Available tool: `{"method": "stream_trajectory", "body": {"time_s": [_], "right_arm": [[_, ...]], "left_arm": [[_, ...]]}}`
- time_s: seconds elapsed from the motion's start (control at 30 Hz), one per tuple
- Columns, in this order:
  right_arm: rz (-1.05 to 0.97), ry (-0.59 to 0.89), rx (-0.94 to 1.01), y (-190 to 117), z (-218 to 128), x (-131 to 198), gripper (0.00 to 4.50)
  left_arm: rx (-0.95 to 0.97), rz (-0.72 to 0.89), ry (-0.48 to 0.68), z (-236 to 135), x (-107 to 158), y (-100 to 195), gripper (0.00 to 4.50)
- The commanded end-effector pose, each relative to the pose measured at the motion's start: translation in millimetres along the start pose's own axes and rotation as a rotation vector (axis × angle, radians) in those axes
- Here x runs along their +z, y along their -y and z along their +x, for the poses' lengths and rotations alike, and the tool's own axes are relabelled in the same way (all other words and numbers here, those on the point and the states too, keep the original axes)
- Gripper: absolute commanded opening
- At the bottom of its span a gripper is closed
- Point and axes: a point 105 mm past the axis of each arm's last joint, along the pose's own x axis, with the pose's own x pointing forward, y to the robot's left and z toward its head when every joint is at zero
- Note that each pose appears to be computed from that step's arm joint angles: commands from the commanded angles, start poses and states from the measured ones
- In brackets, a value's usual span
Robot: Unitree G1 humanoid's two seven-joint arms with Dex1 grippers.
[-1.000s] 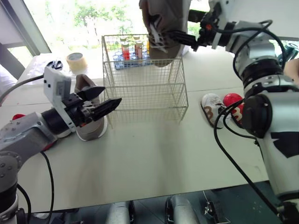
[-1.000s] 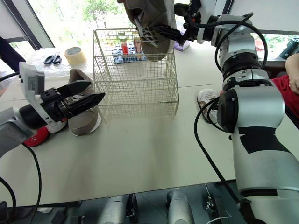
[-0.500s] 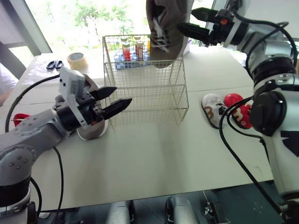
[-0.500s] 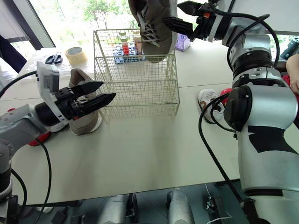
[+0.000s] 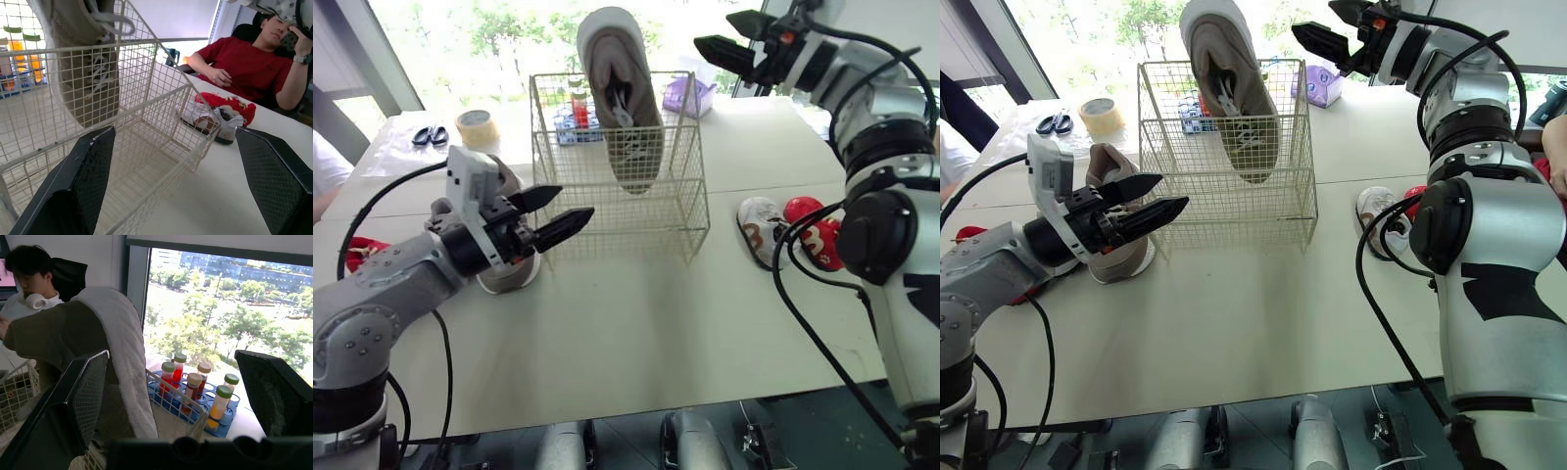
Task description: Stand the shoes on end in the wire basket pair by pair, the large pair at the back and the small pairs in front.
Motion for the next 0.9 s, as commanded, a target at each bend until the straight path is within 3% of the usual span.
{"method": "stream_trajectory", "body": {"time_s": [0.03, 0.23, 0.37, 0.6, 0.9], "right_arm": [[-0.157, 0.028, 0.014, 1, -3, 26, 4.45], [-0.2, 0.017, 0.043, -14, 11, 14, 4.45], [-0.206, 0.081, 0.029, -41, 28, 7, 4.45], [-0.18, 0.09, -0.081, -87, 52, -10, 4.45], [-0.158, 0.069, -0.219, -90, 66, -18, 4.45]], "left_arm": [[-0.005, 0.036, 0.021, 0, 7, 4, 4.02], [0.017, 0.049, 0.024, -5, 14, -3, 4.02], [0.035, 0.068, 0.027, -11, 24, -13, 4.02], [0.025, 0.09, 0.0, -5, 20, -17, 4.02], [0.079, 0.188, 0.05, -9, 47, -24, 4.02]]}}
